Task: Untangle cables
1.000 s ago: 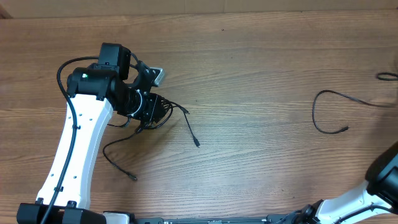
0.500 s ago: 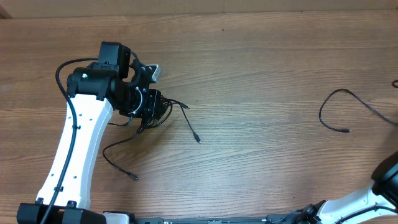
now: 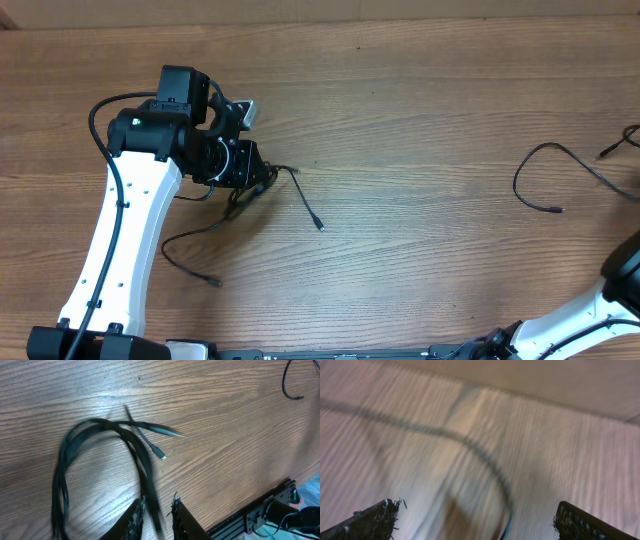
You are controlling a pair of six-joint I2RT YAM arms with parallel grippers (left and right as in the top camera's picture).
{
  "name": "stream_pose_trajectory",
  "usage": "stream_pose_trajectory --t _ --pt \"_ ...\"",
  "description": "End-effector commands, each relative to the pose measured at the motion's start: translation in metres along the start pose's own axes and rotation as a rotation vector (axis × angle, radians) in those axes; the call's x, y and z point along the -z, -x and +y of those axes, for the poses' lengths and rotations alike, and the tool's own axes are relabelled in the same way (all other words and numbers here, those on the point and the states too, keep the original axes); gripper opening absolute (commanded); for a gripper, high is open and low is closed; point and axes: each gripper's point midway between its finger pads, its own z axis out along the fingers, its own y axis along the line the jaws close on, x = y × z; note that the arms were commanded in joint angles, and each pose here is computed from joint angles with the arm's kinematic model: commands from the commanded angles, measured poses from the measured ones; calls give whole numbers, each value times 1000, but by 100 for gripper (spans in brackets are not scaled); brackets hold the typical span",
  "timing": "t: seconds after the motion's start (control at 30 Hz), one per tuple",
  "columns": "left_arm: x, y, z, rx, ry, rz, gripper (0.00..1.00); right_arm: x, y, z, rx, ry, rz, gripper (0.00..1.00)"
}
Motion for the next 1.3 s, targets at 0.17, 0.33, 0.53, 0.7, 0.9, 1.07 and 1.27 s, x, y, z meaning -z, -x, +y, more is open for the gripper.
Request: stream_pose_trajectory --t 0.17,0.33,0.53,0.7,0.9,1.07,1.27 --pt "7 4 -4 8 -3 -23 19 92 -58 109 162 365 190 100" --pt "7 4 -4 18 -3 -24 17 128 -112 155 339 500 272 98" --pt "7 5 -4 16 -3 -28 34 147 -166 161 637 505 309 99" --pt "7 13 -5 1 -4 -59 68 133 -174 137 692 376 304 98" --pt "7 15 -5 -3 -5 -67 100 130 -208 104 754 374 469 91" --pt "7 15 -5 -3 -4 -67 100 135 -225 99 877 440 520 70" --pt "7 15 -5 -3 -4 -67 100 123 -240 93 1092 508 467 67"
